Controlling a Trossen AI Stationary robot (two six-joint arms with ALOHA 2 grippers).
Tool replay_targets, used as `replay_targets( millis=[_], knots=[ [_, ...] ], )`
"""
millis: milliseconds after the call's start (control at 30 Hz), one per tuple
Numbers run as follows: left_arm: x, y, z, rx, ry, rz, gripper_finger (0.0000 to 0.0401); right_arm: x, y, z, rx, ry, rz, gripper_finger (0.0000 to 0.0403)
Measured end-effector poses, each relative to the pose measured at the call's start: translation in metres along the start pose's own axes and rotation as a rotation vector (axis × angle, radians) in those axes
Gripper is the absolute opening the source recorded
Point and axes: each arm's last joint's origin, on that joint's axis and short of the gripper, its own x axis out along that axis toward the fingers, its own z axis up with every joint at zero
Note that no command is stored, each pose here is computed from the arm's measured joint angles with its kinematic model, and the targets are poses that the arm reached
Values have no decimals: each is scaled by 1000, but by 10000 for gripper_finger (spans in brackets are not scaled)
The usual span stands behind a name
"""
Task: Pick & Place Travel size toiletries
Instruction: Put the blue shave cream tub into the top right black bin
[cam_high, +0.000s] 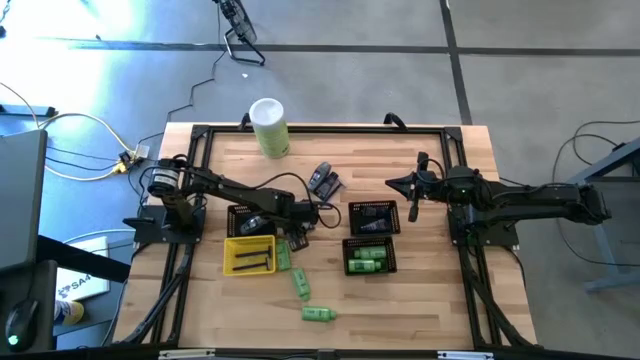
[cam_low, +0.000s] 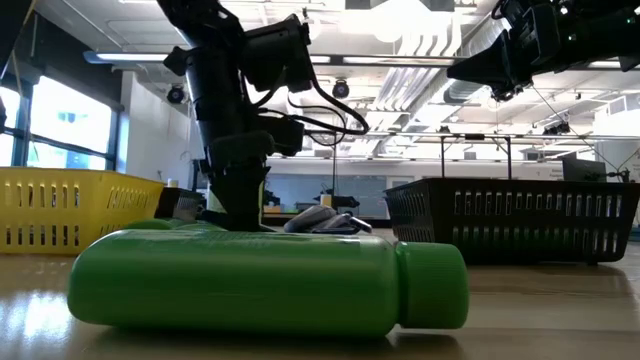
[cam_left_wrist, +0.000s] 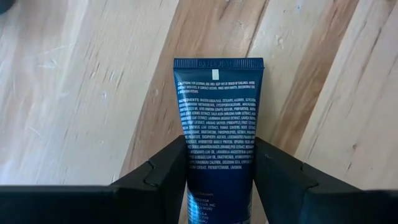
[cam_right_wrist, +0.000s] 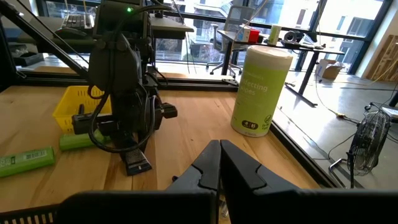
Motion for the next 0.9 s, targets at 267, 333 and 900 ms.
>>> replay_targets(
  millis=[267, 333, 900],
  knots=[
    [-7, -3, 10, 52, -35, -9, 160, 0, 0, 0, 0, 0, 0, 2],
    [-10, -4, 14, 71, -50, -14, 160, 0, 0, 0, 0, 0, 0, 2],
    [-30, -9, 34, 186, -92, 16, 160, 0, 0, -1, -1, 8, 1, 2]
  ],
)
